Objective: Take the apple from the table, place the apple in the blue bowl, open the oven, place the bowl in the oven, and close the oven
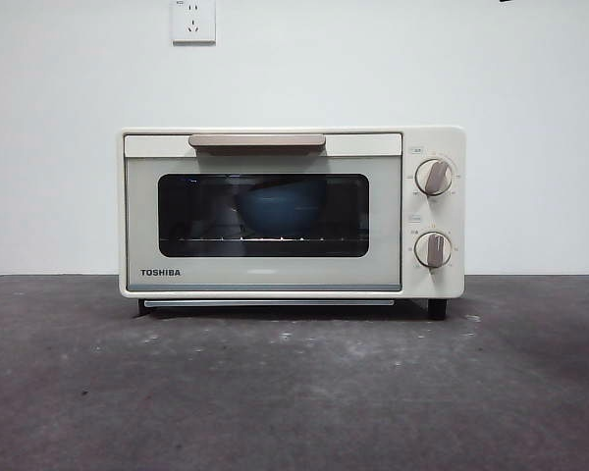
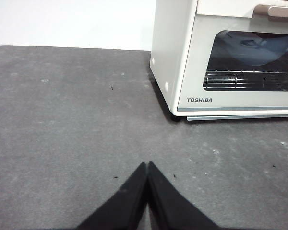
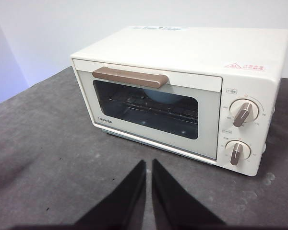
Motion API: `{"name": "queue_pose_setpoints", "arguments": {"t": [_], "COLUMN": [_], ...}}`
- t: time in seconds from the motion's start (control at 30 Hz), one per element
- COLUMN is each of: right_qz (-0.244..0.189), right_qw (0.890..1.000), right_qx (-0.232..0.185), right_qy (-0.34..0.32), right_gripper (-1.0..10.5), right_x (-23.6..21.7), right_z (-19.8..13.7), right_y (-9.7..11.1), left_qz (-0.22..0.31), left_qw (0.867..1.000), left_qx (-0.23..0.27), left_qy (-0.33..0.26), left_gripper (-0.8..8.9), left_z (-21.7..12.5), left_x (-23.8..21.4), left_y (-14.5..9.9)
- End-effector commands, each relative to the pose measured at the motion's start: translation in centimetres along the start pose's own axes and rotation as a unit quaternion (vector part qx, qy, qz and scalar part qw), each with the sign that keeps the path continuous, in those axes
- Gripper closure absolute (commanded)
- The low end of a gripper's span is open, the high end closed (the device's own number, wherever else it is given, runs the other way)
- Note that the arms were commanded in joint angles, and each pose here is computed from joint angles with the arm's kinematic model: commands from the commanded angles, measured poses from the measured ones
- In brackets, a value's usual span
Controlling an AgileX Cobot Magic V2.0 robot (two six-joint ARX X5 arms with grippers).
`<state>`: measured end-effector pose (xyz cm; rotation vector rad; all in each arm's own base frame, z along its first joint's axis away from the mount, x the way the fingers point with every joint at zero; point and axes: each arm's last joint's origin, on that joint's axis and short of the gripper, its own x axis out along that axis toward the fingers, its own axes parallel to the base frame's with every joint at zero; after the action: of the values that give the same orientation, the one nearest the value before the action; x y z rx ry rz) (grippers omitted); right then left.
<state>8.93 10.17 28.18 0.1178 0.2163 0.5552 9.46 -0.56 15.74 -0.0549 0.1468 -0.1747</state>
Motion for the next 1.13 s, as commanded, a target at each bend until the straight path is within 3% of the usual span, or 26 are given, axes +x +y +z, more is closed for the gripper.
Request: {"name": "queue_pose_setpoints", "arguments": {"t": [0.03,0.37,0.47,0.67,0.97,1.13], "right_qz": [0.004,0.000,-0.019,0.005,-0.106,-0.146], "right_qw": [1.000,1.000,0.999,0.998,0.988,0.980], "right_qx": [-0.003,-0.013,-0.025,-0.040,-0.069,-0.071], "right_qy": [-0.005,-0.014,-0.035,-0.039,-0.090,-0.116], "right_gripper": [9.4,9.4,9.4,9.4,9.4,9.4], "right_x": [0.0,-0.4,-1.0,-1.7,-3.6,-3.6], "right_z": [0.2,0.4,0.8,0.7,-2.3,-5.1], "right_y": [0.2,-0.1,-1.1,-3.9,-7.3,-8.4], "left_qz": [0.000,0.000,0.000,0.000,0.000,0.000], "left_qw": [1.000,1.000,1.000,1.000,1.000,1.000], "left_qx": [-0.004,-0.004,-0.004,-0.004,-0.003,-0.003], "left_qy": [0.012,0.012,0.012,0.012,0.008,0.008], "left_gripper": [8.06,8.06,8.06,8.06,8.06,8.06], "left_z": [-0.8,-0.8,-0.8,-0.8,-0.7,-0.7], "left_x": [0.2,0.2,0.2,0.2,0.2,0.2], "left_y": [0.1,0.1,0.1,0.1,0.1,0.1]}}
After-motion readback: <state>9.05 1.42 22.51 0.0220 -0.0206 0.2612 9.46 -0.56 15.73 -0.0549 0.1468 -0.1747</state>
